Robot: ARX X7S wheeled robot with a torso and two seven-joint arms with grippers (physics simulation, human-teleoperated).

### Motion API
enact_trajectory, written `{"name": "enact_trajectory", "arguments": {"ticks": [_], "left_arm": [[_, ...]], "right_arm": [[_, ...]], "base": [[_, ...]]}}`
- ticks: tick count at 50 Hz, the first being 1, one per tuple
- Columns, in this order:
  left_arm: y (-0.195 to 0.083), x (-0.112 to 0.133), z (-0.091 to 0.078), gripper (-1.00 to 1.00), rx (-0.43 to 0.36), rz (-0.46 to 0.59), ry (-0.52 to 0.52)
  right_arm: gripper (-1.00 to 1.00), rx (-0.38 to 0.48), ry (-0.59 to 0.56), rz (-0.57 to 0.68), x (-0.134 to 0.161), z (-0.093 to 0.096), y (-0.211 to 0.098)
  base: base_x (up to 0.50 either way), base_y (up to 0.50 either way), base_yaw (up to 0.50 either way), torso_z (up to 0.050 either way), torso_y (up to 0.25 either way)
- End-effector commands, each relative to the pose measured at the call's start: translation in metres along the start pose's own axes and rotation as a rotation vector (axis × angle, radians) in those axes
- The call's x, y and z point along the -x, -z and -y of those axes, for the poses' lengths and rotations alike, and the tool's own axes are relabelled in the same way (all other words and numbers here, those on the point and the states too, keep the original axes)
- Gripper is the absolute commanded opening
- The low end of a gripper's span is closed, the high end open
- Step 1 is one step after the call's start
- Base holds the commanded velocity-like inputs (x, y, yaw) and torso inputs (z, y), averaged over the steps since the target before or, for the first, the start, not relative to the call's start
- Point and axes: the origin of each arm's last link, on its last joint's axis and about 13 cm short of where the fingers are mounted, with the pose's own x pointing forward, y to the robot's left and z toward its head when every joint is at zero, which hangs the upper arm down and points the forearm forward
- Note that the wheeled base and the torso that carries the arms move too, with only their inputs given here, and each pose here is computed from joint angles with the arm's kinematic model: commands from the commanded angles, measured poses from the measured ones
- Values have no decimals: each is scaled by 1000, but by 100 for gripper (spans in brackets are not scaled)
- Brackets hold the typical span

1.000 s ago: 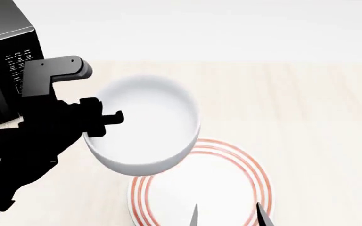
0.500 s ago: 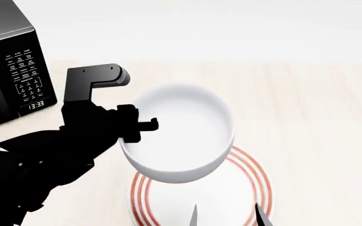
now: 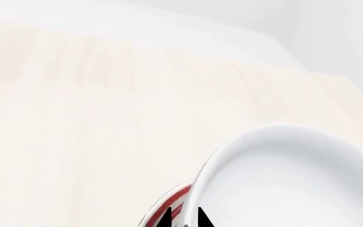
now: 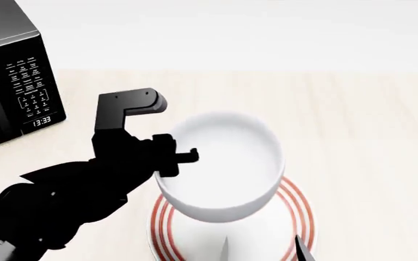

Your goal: Pick up the white bowl and put it on the plate.

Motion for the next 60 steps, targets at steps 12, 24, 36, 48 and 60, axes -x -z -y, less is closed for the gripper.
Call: {"name": "enact_trajectory", "arguments": {"ticks": [12, 24, 36, 48, 60], "left_arm": [[2, -6, 12, -100, 42, 11, 67], [8, -8, 13, -100, 51, -7, 78], [13, -10, 16, -100, 52, -19, 90], [20, -10, 16, -100, 51, -27, 87], [24, -10, 14, -100, 62, -43, 90]], "right_arm": [[100, 8, -3, 16, -3, 1, 0], [100, 5, -4, 13, -4, 1, 1], [100, 1, -1, 15, -4, 2, 0], [100, -1, -3, 14, -4, 2, 0], [100, 0, -4, 13, -4, 2, 1]], "base": [[0, 0, 0, 0, 0], [0, 0, 0, 0, 1], [0, 0, 0, 0, 0], [0, 0, 0, 1, 1], [0, 0, 0, 0, 0]]}}
